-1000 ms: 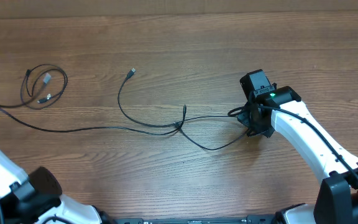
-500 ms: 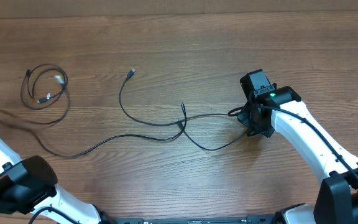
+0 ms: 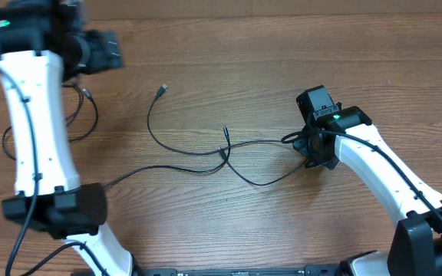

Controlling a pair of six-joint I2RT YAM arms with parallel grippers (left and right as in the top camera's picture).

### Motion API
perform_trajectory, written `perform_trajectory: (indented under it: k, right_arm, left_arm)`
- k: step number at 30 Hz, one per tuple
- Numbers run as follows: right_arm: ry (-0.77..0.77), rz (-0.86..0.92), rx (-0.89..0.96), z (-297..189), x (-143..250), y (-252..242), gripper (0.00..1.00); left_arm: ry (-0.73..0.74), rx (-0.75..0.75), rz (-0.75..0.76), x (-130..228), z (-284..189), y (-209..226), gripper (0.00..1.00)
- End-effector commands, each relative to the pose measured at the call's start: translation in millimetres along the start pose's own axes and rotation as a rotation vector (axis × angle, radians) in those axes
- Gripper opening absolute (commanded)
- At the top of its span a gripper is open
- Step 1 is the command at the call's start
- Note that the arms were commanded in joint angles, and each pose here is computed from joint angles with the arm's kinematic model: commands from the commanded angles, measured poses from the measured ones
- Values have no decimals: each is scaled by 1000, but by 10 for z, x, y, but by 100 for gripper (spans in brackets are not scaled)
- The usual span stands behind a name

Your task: Untangle cables

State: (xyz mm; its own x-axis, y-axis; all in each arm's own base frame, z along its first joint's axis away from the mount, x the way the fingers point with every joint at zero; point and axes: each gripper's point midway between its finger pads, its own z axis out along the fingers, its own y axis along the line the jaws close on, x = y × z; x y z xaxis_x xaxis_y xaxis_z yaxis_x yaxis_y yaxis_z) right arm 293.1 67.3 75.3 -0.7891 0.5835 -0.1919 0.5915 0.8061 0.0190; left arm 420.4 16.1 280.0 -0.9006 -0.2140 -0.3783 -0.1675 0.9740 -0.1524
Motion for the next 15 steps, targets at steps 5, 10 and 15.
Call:
perform_trajectory:
  k: [5, 10, 15]
  right_arm:
    - [-20, 8, -1, -34, -61, 18, 4]
    - [-20, 5, -1, -34, -61, 18, 4]
    - [-20, 5, -2, -34, -61, 19, 4]
  left_arm:
    - [251, 61, 328, 525, 544, -790, 86]
    - [389, 34, 385, 875, 756, -1012, 80]
    - [483, 9, 435, 1253, 801, -1125, 80]
